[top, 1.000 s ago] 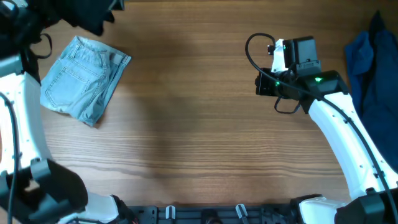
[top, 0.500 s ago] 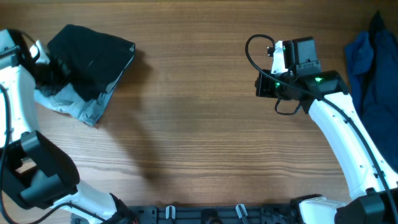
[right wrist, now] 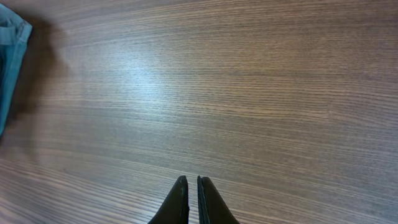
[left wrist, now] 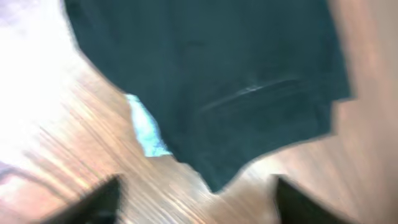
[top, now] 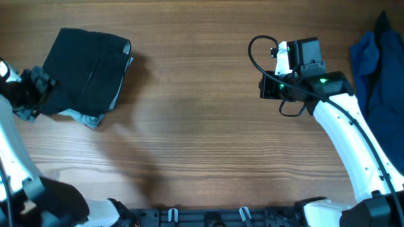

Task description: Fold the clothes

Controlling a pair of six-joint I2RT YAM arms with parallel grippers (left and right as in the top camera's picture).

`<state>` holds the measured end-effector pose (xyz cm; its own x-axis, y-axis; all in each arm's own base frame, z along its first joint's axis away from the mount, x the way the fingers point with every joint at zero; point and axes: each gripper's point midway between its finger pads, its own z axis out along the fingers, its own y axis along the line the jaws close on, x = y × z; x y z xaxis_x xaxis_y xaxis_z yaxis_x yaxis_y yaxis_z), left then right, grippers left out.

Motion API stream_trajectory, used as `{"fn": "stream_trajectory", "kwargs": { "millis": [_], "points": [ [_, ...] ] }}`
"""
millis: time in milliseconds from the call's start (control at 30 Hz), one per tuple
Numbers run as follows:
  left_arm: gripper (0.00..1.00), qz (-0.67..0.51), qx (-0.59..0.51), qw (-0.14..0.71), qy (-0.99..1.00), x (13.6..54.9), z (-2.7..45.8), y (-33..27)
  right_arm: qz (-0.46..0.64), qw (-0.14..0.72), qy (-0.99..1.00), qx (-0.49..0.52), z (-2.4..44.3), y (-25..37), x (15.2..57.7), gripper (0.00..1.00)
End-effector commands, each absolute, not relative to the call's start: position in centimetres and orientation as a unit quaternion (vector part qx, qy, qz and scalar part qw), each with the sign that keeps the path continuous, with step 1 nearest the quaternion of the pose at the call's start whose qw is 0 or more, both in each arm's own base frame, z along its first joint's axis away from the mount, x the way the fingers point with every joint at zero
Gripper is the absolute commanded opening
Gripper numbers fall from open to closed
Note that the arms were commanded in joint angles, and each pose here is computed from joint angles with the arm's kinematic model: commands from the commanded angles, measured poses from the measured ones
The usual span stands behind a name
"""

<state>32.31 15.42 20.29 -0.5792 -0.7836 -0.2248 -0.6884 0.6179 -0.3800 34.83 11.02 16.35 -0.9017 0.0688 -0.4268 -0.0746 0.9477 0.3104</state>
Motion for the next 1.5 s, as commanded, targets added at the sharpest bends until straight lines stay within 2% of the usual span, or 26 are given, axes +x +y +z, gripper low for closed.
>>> {"fn": "stream_trajectory", "kwargs": {
  "millis": [0,67,100,133,167,200,233,267,300,333,367,400,433,467,533,633,867,1300,1367,1467],
  "points": [
    [0.04,-0.253,-0.295,0.221,0.894,34.9,23.4,8.7,0.171,0.242,0.955,-0.018,17.6,11.3,34.8,0.07],
    [0.08,-0.278,-0.223,0.237,0.904,35.3,24.7,5.7,0.172,0.261,0.950,-0.021,18.9,11.1,35.0,0.07],
    [0.15,-0.274,-0.178,0.248,0.912,35.2,25.4,4.1,0.172,0.277,0.945,-0.027,20.0,10.9,35.0,0.07],
    [0.18,-0.266,-0.131,0.261,0.919,35.0,26.2,2.6,0.171,0.295,0.940,-0.031,21.3,10.6,35.1,0.07],
    [0.19,-0.259,-0.098,0.272,0.922,34.7,26.9,1.5,0.170,0.309,0.935,-0.036,22.3,10.4,35.1,0.07],
    [0.09,-0.237,-0.055,0.295,0.924,33.8,28.4,-0.1,0.168,0.344,0.923,-0.044,24.9,9.8,34.8,0.07],
    [0.10,-0.206,-0.031,0.326,0.922,32.7,30.3,-1.0,0.165,0.378,0.909,-0.056,27.6,9.4,34.2,0.08],
    [0.17,-0.173,-0.018,0.356,0.918,31.6,31.9,-1.3,0.163,0.409,0.896,-0.064,30.0,9.1,33.3,0.09],
    [0.49,-0.137,-0.018,0.388,0.911,30.1,33.7,-1.1,0.161,0.442,0.879,-0.076,32.4,8.9,32.3,0.12],
    [0.70,-0.112,-0.018,0.417,0.902,28.8,35.3,-1.0,0.160,0.467,0.865,-0.083,34.1,8.8,31.3,0.15],
    [0.99,-0.085,-0.017,0.450,0.889,27.0,37.0,-0.7,0.161,0.498,0.848,-0.087,36.1,8.6,30.0,0.31],
    [1.00,-0.065,-0.029,0.479,0.875,25.2,38.5,-0.3,0.162,0.519,0.835,-0.089,37.5,8.4,28.8,0.57],
    [1.00,-0.054,-0.037,0.499,0.864,23.9,39.5,0.0,0.163,0.536,0.823,-0.091,38.6,8.3,27.8,0.71],
    [1.00,-0.045,-0.045,0.515,0.855,22.6,40.3,0.2,0.163,0.556,0.810,-0.093,39.9,8.1,26.6,1.00],
    [1.00,-0.027,-0.054,0.535,0.843,19.9,41.1,0.7,0.164,0.585,0.789,-0.096,41.6,7.7,24.5,1.00],
    [1.00,-0.021,-0.058,0.533,0.844,18.3,40.7,0.7,0.164,0.600,0.777,-0.098,42.4,7.5,22.8,1.00],
    [1.00,-0.021,-0.059,0.523,0.850,18.1,40.2,0.7,0.164,0.575,0.796,-0.096,40.9,7.5,22.9,1.00],
    [1.00,-0.021,-0.059,0.523,0.850,18.1,40.2,0.7,0.157,0.478,0.860,-0.086,35.6,7.3,21.8,1.00],
    [1.00,-0.021,-0.059,0.523,0.850,18.1,40.2,0.7,0.156,0.493,0.851,-0.090,36.2,7.2,21.4,1.00],
    [1.00,-0.021,-0.059,0.523,0.850,18.1,40.2,0.7,0.148,0.587,0.791,-0.091,38.8,6.7,21.2,1.00]
  ]
}}
